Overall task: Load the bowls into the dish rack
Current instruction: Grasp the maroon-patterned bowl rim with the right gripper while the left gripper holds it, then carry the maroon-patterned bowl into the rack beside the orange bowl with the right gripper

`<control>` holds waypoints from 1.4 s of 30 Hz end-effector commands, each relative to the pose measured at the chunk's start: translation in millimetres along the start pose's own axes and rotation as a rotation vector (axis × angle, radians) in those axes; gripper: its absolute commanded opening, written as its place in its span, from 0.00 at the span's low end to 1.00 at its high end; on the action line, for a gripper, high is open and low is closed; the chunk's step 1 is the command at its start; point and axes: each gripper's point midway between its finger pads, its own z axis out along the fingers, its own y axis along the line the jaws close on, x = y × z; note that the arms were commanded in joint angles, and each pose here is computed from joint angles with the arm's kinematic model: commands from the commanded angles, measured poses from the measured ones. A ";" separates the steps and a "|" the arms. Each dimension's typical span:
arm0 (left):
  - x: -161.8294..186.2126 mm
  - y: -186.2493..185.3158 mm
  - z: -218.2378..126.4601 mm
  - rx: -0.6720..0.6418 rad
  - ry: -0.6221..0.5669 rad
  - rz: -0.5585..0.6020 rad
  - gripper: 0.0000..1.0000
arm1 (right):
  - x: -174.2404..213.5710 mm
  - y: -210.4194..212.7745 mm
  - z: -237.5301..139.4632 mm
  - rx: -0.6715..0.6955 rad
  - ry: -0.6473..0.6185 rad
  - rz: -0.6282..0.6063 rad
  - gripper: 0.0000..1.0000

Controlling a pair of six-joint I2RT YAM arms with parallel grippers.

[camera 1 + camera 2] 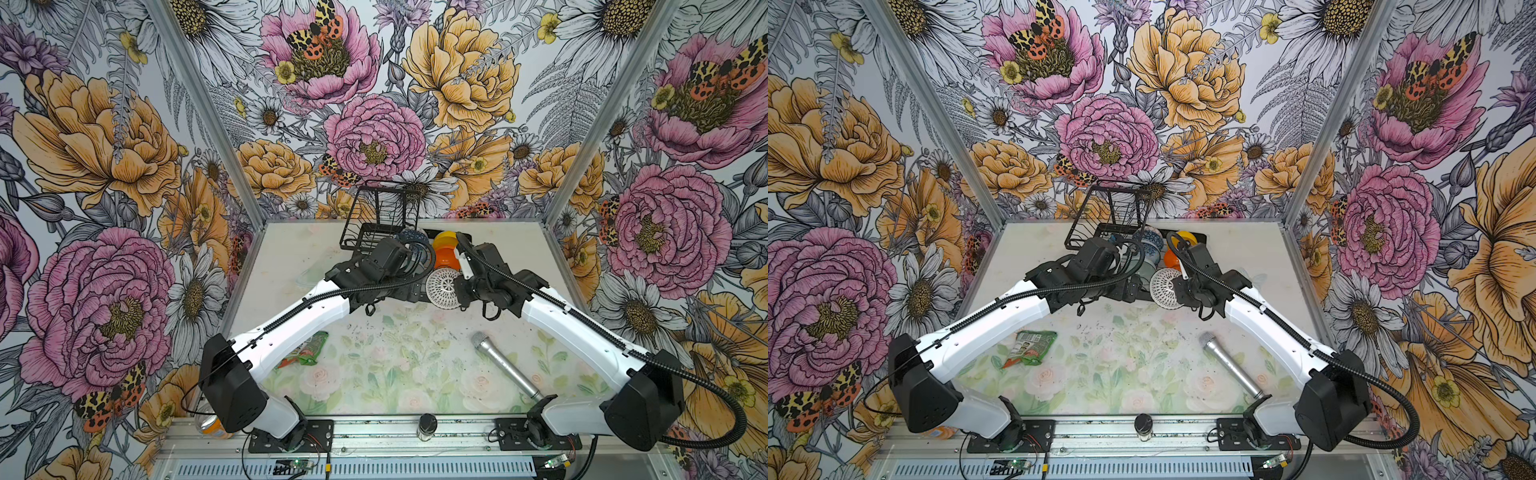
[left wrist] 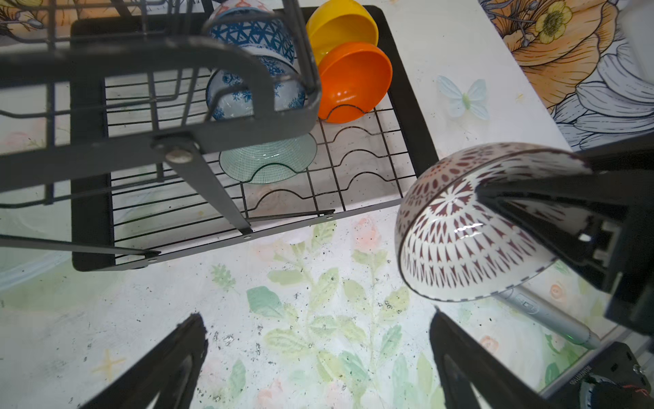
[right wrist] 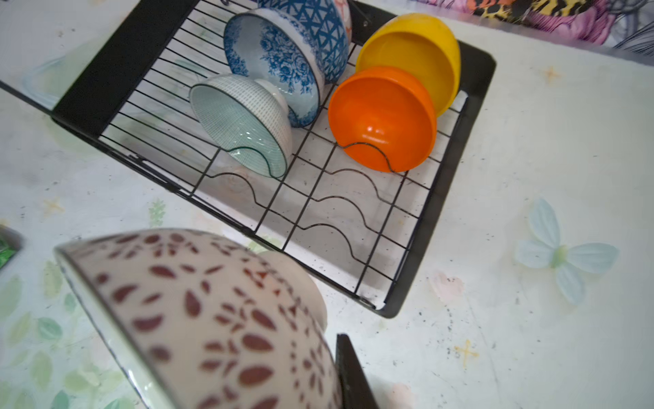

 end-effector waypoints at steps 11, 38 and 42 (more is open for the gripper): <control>-7.6 0.2 -5.9 0.025 0.009 0.052 0.99 | -69.2 -52.3 -36.5 0.393 -0.460 -0.348 0.00; -13.6 -9.3 -8.9 0.069 -0.017 0.141 0.99 | -67.9 -43.2 51.4 0.476 -0.509 -0.733 0.00; -13.8 -8.6 -8.5 0.071 -0.017 0.141 0.99 | -64.6 -44.7 69.8 0.484 -0.487 -0.755 0.00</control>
